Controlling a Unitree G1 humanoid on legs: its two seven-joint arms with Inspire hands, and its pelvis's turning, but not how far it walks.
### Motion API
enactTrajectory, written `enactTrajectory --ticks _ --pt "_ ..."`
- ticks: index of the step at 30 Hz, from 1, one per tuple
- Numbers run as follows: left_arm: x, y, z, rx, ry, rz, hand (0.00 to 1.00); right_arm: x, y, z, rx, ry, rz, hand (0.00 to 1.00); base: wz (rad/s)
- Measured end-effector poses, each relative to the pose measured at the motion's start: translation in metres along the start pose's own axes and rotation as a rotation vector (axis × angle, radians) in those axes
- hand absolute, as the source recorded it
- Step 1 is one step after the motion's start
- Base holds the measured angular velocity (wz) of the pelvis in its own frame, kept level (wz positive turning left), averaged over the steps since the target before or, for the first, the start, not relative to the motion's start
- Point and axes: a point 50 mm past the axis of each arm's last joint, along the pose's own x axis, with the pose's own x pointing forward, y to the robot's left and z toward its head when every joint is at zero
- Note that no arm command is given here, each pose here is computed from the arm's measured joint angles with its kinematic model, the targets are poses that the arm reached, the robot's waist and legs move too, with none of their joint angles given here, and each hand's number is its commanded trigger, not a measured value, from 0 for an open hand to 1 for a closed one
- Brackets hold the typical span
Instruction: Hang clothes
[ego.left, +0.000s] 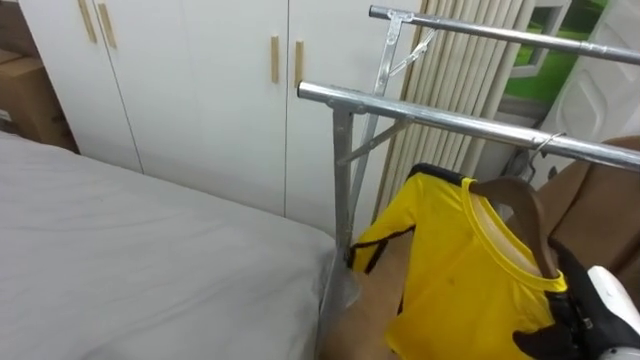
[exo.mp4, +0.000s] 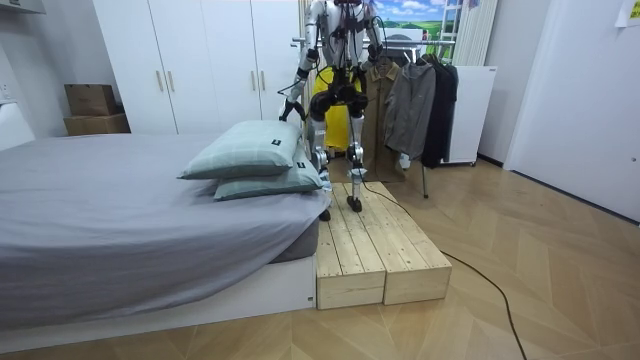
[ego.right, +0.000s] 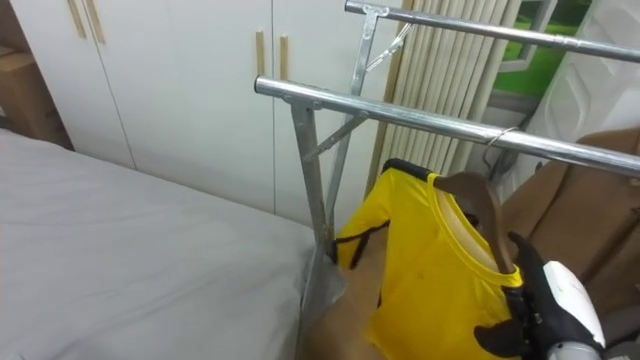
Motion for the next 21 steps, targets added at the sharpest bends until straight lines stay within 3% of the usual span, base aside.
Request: enactTrajectory --ticks 21 --pt "-0.0008 0.0 -0.0023 0.006 0.007 -0.001 0.0 -0.0016 -0.0076 0.0048 0.021 -0.029 -0.098 0.0 0.0"
